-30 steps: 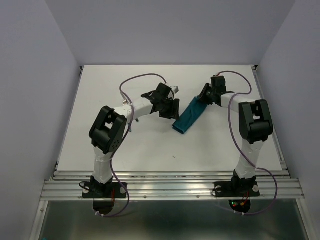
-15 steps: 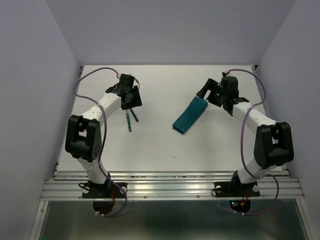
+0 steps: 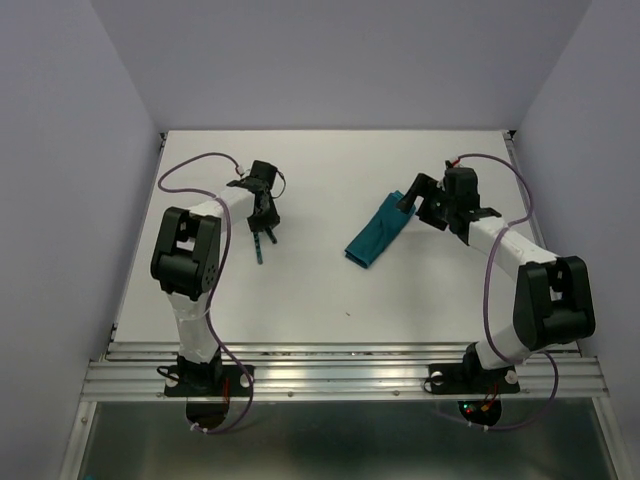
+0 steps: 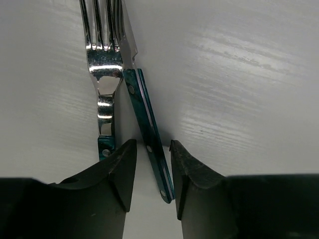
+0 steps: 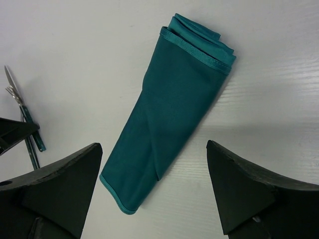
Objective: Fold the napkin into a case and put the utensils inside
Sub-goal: Pick up the knife from the corner of the board.
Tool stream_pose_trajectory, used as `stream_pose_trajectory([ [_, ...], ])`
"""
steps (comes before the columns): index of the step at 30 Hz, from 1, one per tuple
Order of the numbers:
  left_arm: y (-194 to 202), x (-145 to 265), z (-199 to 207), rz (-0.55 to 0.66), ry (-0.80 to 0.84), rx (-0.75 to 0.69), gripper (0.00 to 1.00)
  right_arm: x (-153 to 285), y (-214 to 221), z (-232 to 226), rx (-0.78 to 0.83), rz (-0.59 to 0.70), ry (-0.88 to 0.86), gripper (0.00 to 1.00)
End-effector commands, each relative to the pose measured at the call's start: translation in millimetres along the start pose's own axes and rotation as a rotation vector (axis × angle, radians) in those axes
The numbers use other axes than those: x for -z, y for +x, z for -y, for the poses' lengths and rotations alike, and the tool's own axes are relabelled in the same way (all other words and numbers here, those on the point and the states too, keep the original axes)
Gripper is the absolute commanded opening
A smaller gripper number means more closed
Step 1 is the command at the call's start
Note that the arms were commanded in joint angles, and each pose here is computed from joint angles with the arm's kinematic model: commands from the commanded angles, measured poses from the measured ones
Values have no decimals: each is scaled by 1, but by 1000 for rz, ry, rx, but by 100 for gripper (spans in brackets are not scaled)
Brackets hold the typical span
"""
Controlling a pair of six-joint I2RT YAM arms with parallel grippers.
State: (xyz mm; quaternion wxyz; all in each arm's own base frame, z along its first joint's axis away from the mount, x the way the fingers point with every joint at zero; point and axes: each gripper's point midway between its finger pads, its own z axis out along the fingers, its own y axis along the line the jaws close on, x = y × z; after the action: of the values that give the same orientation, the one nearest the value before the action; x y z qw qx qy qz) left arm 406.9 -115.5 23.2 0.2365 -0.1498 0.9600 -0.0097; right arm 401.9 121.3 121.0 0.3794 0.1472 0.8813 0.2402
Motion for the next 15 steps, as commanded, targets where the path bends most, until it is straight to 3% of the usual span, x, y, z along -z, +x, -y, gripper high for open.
stream_pose_trajectory([
  [1, 6, -13, -4, -10, -36, 33, 41, 7, -1, -4, 11, 19, -18, 91],
  [4, 7, -14, -6, -10, -46, 39, 24, 7, 1, -3, 5, 14, -16, 91],
  [5, 3, -8, -6, 5, -44, 40, 12, 8, 1, -3, 6, 16, -16, 91],
  [7, -12, 13, -8, 66, -45, 60, 3, 10, 0, -3, 8, 20, -15, 91],
  [15, -57, 86, -12, 253, -32, 107, 0, 9, -5, -9, -6, 22, -29, 91],
])
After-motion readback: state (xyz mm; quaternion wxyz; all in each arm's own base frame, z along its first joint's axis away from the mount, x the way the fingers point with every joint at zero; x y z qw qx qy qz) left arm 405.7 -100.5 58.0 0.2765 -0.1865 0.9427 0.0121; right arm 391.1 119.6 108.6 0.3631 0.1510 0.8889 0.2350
